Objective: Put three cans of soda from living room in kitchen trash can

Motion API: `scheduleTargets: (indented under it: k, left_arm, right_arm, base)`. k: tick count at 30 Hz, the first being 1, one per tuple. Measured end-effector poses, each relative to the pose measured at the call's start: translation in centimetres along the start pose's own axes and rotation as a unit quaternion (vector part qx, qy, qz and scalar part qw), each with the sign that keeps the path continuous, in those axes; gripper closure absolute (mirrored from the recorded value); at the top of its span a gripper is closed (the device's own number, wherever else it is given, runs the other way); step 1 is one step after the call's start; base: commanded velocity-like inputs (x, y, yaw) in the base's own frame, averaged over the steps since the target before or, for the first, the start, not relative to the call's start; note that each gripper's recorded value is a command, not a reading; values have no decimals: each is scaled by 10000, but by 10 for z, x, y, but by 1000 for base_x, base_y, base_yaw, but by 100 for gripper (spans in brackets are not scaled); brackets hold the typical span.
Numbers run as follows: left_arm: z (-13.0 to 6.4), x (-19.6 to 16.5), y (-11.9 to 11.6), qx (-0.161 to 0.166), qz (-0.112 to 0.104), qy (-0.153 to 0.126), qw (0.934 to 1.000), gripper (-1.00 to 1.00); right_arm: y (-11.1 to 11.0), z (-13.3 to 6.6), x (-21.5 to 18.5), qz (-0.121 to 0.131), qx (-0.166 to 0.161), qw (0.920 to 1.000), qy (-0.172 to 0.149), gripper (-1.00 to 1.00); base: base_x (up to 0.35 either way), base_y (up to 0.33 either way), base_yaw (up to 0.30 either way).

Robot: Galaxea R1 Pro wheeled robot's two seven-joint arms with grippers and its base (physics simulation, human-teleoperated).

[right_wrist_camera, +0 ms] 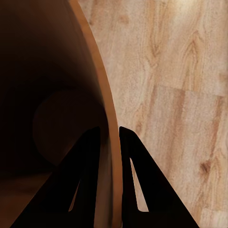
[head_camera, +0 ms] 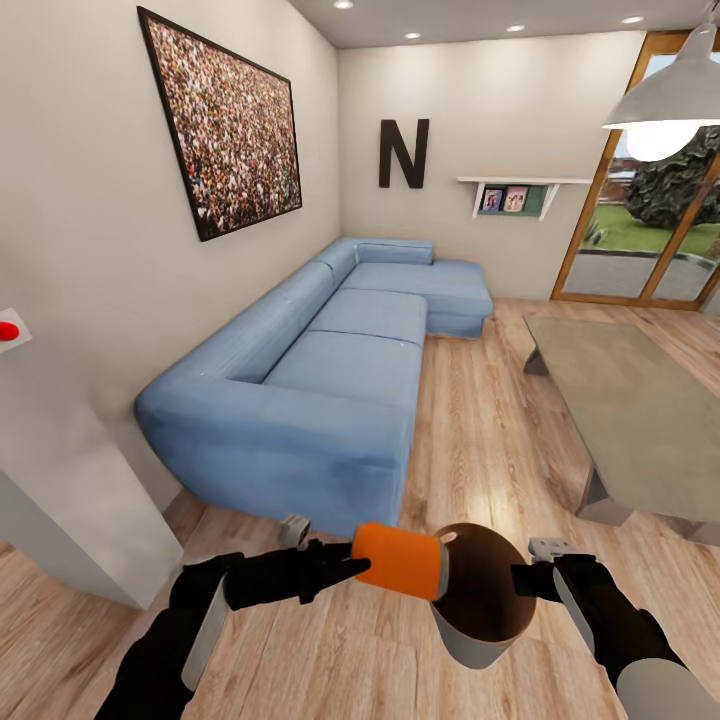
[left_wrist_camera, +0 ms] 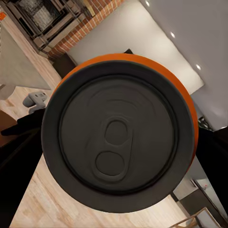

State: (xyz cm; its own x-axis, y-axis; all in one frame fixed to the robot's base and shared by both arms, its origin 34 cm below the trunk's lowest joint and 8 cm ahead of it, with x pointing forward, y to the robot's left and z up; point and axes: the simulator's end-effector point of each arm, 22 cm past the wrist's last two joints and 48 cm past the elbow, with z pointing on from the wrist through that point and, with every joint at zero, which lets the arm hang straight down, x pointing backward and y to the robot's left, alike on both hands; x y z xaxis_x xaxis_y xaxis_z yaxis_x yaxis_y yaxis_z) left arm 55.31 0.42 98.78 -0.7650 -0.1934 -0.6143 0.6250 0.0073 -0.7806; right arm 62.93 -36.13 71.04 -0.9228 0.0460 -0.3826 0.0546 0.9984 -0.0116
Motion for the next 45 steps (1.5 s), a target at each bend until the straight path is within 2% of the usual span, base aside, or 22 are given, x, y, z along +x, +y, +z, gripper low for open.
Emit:
scheduleTargets:
  k: [3,8,15,18,21,24,26,30,32,37,39,41,45]
  left_arm:
    - [6,3,4,-52,-87,-32,9999,100]
    - [16,9,25,-468,-222,-59,9986,100]
    - [26,17,41,-828,-280,22,9962,100]
    - [31,20,53,-1115,-284,46,9933,100]
    - [43,31,53,-1172,-258,238,9925,100]
    - [51,38,51,-1157,-232,363,9924,100]
    - [52,39,50,-1153,-223,393,9923,100]
    - [54,41,50,-1154,-221,416,9922,100]
    - [54,41,50,-1155,-221,419,9922,100]
    - [54,42,50,-1171,-217,429,9920,100]
    - [53,42,55,-1281,-211,433,9906,100]
    - [50,42,66,-1525,-195,440,9871,100]
    - [48,42,70,-1629,-193,443,9855,100]
  right_arm:
    - [0,0,0,-3,2,10000,0,100]
    - [0,0,0,0,-4,10000,-2,100]
    - [1,0,0,-1,-2,10000,-6,100]
    - [-1,0,-1,9,45,10000,-6,100]
    - [-2,1,0,-34,158,9999,7,100]
    - [14,2,1,12,60,10000,12,100]
    - [22,3,1,52,21,10000,11,100]
    - [23,4,3,-49,157,9999,26,100]
    - [29,4,2,48,69,10000,17,100]
    - [38,5,3,4,55,10000,28,100]
    - [48,6,4,-80,2,10000,39,100]
    - [59,7,5,-282,-45,9996,56,100]
    - [61,7,5,-417,-2,9991,55,100]
  base:
    - [0,0,0]
    - [0,0,0]
    - [0,0,0]
    - [0,0,0]
    - [0,0,0]
    - [0,0,0]
    - [0,0,0]
    - [0,0,0]
    - [0,0,0]
    - [0,0,0]
    - [0,0,0]
    - [0,0,0]
    - [0,0,0]
